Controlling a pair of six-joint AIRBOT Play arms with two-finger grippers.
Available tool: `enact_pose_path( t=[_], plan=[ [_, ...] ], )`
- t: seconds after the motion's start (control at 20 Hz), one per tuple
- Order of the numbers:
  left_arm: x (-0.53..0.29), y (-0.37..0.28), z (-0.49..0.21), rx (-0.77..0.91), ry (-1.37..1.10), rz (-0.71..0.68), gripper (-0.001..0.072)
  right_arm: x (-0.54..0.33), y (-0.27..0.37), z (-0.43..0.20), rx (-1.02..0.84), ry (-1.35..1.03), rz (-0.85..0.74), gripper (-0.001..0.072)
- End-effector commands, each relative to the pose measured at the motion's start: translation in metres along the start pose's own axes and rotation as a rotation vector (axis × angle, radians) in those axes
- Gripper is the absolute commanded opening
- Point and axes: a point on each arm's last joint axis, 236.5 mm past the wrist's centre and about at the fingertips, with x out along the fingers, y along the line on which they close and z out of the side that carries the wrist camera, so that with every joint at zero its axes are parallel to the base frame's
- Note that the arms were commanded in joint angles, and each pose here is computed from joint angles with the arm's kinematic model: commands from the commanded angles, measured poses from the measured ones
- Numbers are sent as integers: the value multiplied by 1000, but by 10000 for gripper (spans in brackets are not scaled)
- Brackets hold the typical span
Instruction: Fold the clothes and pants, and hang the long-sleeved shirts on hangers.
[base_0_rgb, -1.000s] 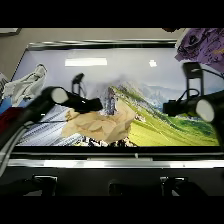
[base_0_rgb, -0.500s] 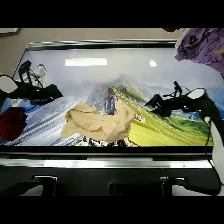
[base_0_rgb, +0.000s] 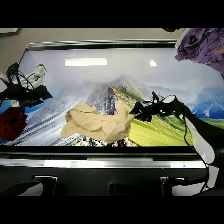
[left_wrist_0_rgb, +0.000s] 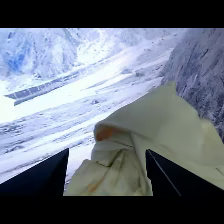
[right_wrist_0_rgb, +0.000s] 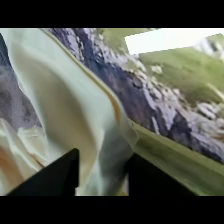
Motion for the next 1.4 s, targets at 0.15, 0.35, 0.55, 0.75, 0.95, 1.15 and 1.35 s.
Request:
enact_pose_path(
  t=[0.15,0.35,0.55,0.75,0.95,1.15,1.35],
  plan=[
    [34,52,-54,-60,151,-140,545,-5,7,5,-60,-38,-23,29],
    [65,44,-109,-128,244,-333,545,-23,19,4,-110,-67,-27,29],
    [90,45,-153,-141,310,-331,544,-26,20,-4,-90,-42,-29,29],
    [101,36,-167,-97,320,-320,544,-26,20,-6,-73,-34,-29,29],
    [113,15,-173,-59,329,-332,516,-26,20,-6,-60,-33,-28,29],
    [118,-5,-172,-44,327,-360,17,-41,31,-2,-101,-82,-23,28],
    [81,-30,-101,35,165,-412,13,-84,60,16,-232,-210,-46,28]
  ],
)
